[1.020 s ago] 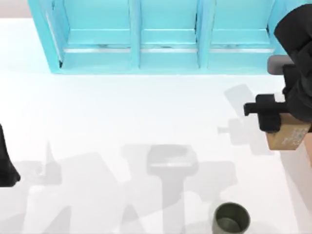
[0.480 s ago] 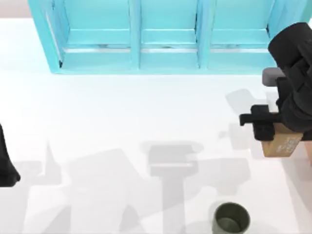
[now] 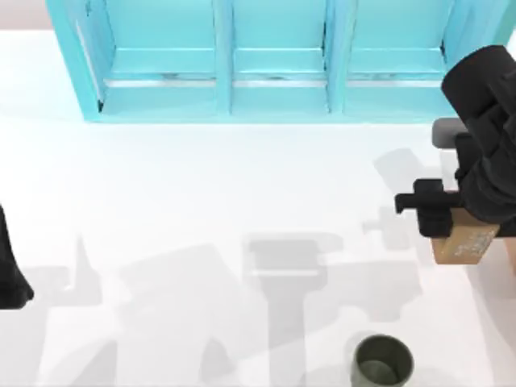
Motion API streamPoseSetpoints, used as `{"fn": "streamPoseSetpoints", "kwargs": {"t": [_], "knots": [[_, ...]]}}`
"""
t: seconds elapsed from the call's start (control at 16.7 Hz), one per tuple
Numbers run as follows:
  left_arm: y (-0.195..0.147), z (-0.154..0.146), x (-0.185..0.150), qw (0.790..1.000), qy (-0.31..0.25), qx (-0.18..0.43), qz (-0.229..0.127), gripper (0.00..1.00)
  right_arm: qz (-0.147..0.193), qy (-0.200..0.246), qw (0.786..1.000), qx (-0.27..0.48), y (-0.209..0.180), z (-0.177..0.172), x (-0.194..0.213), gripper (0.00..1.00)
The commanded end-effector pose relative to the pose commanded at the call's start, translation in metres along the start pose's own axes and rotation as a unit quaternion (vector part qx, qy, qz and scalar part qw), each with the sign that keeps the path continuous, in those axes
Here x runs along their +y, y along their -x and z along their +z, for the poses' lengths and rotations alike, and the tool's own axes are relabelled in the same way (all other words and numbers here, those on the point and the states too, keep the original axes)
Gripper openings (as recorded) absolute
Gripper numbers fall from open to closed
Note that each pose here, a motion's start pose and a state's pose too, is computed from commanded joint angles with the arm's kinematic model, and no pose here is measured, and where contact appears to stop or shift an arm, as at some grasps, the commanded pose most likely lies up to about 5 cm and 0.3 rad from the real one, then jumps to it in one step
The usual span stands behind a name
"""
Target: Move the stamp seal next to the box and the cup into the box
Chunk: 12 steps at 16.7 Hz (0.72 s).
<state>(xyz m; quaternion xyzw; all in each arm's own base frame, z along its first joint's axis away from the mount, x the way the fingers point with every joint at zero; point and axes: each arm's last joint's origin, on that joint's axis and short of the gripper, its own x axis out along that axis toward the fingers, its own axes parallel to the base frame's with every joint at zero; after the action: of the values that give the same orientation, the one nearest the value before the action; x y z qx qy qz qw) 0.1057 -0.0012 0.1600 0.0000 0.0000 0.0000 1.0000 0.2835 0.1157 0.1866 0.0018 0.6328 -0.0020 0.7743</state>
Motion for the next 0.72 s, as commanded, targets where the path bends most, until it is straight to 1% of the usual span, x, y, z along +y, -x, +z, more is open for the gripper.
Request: {"fn": "streamPoseSetpoints", "kwargs": {"t": [0.66, 0.72], "knots": [[0.0, 0.0, 0.0, 1.0, 0.0, 0.0, 0.0, 1.0, 0.0, 0.0, 1.0, 0.0, 0.0, 0.0, 0.0, 0.98], [0.0, 0.0, 0.0, 1.0, 0.0, 0.0, 0.0, 1.0, 0.0, 0.0, 1.0, 0.0, 0.0, 0.0, 0.0, 1.0]]}}
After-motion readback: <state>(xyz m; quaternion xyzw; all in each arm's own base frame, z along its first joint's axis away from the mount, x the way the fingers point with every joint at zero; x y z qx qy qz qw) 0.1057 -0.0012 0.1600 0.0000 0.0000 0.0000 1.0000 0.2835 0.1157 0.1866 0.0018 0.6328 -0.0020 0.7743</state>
